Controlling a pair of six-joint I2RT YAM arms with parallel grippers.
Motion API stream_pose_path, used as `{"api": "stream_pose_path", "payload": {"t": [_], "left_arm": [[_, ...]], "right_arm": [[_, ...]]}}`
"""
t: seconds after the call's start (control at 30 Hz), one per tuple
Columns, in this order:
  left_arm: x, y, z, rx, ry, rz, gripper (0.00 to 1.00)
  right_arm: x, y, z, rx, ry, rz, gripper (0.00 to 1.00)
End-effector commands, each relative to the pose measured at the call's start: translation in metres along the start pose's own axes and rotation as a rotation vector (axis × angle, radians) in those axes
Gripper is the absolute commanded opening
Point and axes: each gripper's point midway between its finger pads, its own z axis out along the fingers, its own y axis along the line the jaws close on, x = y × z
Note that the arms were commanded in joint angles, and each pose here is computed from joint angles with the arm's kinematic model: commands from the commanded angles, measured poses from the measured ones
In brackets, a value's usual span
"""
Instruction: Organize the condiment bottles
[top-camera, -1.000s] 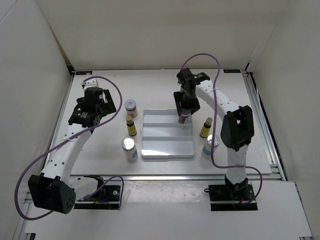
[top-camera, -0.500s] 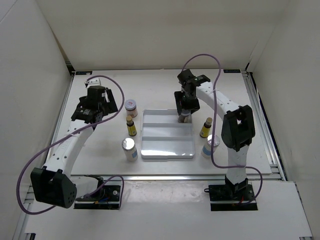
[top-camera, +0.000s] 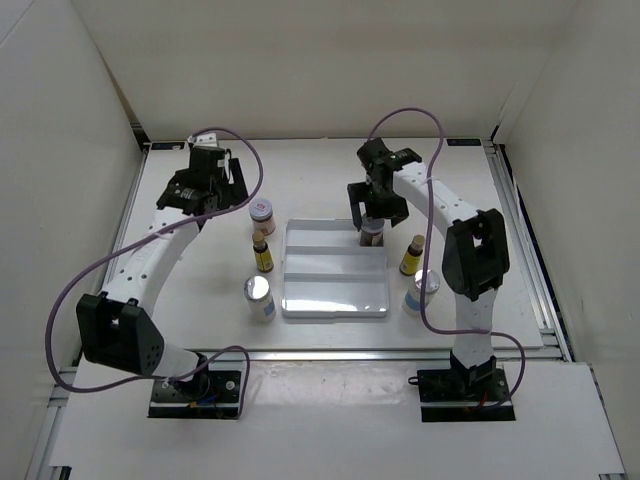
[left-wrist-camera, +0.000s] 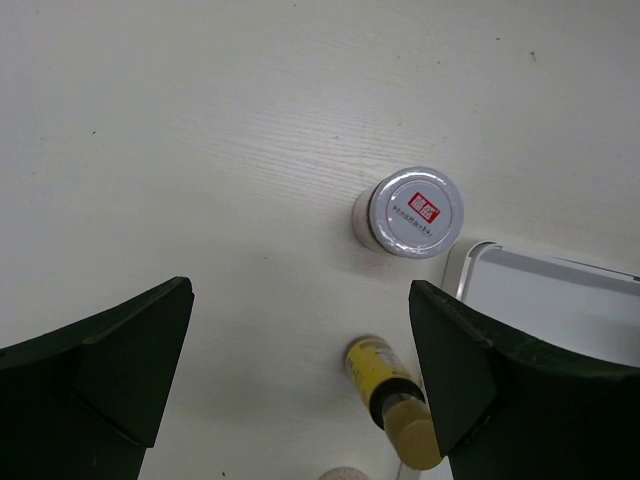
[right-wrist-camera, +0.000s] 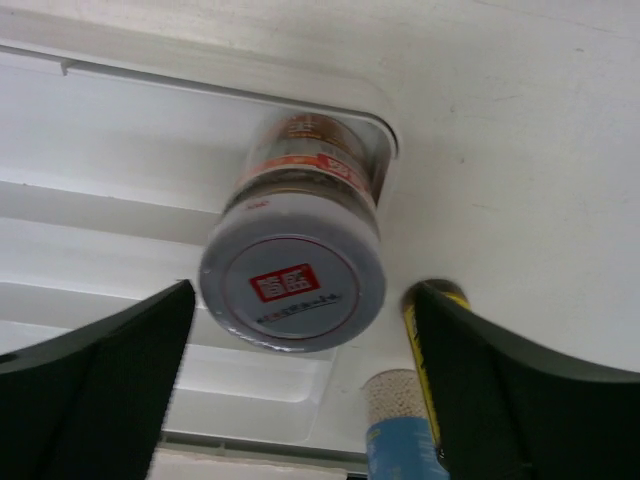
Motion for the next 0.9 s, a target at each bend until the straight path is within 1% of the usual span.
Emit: {"api": "stream_pose_path", "payload": {"t": [0.0, 0.03, 0.07, 0.13, 0.17, 0.2, 0.23, 0.3, 0.4, 0.5, 0.57, 0.6, 0.67, 0.7, 0.87], "left_arm": [[-0.011, -0.026, 0.001, 0.094, 0.008, 0.028, 1.0], [-0.014, -0.035, 0.001, 0.118, 0.003, 0.049, 1.0], [-0.011, -0.038, 0.009, 0.121, 0.023, 0.065, 1.0], [-0.012, -0.057, 0.01, 0.169, 0.028, 0.112, 1.0], [-0.012, -0.059, 0.014, 0.167, 0.034, 0.114, 1.0], [-0.004, -0.071, 0.021, 0.2, 0.065, 0.142, 1.0], [-0.006, -0.079, 0.022, 0.219, 0.065, 0.148, 1.0], [0.003, -0.088, 0.035, 0.219, 0.095, 0.176, 1.0], [0.015, -0.092, 0.05, 0.178, 0.121, 0.205, 1.0], [0.028, -0.089, 0.065, 0.139, 0.156, 0.198, 1.0], [0.033, -0.087, 0.072, 0.112, 0.168, 0.195, 1.0], [0.039, -0.083, 0.079, 0.08, 0.178, 0.194, 1.0], [0.04, -0.082, 0.084, 0.066, 0.182, 0.198, 1.0], [0.044, -0.082, 0.091, 0.051, 0.191, 0.204, 1.0], [0.056, -0.079, 0.111, 0.036, 0.24, 0.173, 1.0]], "right_arm": [[-0.016, -0.007, -0.022, 0.038, -0.065, 0.02, 0.97], [-0.022, -0.008, -0.033, 0.038, -0.1, 0.023, 1.0], [-0.023, -0.007, -0.038, 0.034, -0.112, 0.024, 1.0], [-0.034, -0.007, -0.061, 0.024, -0.179, 0.029, 1.0], [-0.04, -0.006, -0.072, 0.014, -0.212, 0.032, 1.0], [-0.042, -0.006, -0.085, 0.005, -0.243, 0.035, 1.0], [-0.046, -0.005, -0.096, -0.003, -0.271, 0.037, 1.0], [-0.048, -0.004, -0.115, -0.025, -0.314, 0.039, 1.0], [-0.049, -0.005, -0.128, -0.046, -0.341, 0.038, 1.0], [-0.046, -0.007, -0.137, -0.048, -0.357, 0.021, 1.0], [-0.038, -0.008, -0.132, -0.051, -0.335, 0.018, 1.0], [-0.038, -0.008, -0.138, -0.053, -0.348, 0.01, 1.0], [-0.032, -0.009, -0.134, -0.05, -0.338, 0.009, 1.0], [-0.032, -0.01, -0.138, -0.053, -0.35, 0.01, 1.0], [-0.027, -0.01, -0.136, -0.057, -0.336, -0.002, 1.0]]}}
